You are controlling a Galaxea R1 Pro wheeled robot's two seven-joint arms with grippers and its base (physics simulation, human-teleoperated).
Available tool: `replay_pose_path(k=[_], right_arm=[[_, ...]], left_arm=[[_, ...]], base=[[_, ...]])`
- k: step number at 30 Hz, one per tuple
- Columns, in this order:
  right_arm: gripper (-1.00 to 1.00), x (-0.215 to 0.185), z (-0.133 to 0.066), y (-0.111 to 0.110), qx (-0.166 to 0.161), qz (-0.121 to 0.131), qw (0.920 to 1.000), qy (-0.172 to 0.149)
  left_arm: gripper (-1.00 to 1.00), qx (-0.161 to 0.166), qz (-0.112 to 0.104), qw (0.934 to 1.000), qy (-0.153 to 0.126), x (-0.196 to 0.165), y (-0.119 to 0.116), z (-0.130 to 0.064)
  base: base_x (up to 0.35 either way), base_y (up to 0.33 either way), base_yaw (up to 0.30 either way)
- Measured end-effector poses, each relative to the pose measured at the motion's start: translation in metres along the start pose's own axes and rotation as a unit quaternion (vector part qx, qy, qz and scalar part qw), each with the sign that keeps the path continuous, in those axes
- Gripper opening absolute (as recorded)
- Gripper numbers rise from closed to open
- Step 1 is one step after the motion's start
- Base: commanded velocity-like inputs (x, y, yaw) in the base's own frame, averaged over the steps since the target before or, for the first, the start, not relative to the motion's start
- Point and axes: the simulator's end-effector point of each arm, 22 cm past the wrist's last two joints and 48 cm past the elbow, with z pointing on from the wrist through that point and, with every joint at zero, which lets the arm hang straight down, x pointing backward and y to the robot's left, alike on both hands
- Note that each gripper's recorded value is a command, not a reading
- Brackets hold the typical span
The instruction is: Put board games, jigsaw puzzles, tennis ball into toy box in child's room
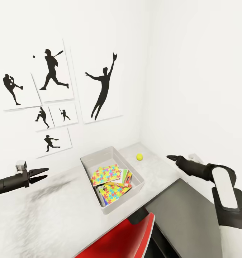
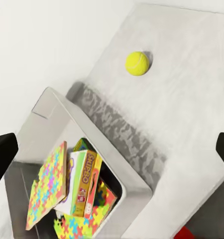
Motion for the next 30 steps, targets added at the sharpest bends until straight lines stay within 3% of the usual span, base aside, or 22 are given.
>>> replay_pose_path(k=[5, 8, 15, 18, 23, 30], right_arm=[[1.0, -0.017, 0.033, 0.028, 0.042, -0.037, 0.9981, 0.026], [1.0, -0.024, 0.054, 0.039, 0.06, -0.042, 0.9961, 0.049], [1.0, -0.04, 0.097, 0.047, 0.104, -0.007, 0.9897, 0.098], [1.0, -0.046, 0.106, 0.043, 0.137, -0.016, 0.9853, 0.101], [1.0, -0.053, 0.115, 0.036, 0.196, -0.048, 0.9746, 0.097], [1.0, -0.051, 0.119, 0.048, 0.208, -0.065, 0.9706, 0.102]], left_arm=[[1.0, 0.001, 0.0, 1.0, 0.0, 0.0, 0.0, 0.0], [1.0, 0.003, -0.002, 1.0, 0.0, 0.001, -0.001, 0.001], [1.0, 0.007, -0.003, 1.0, -0.002, 0.0, -0.003, 0.001], [1.0, 0.018, -0.003, 0.9998, -0.002, -0.001, -0.008, 0.0], [1.0, 0.07, -0.001, 0.9975, 0.0, 0.0, -0.031, -0.003], [1.0, 0.104, -0.003, 0.9945, 0.002, 0.002, -0.045, -0.006]], base=[[0.0, 0.0, 0.0], [0.0, 0.0, 0.0], [0.0, 0.0, 0.0], [0.0, 0.0, 0.0], [0.0, 0.0, 0.0], [0.0, 0.0, 0.0]])
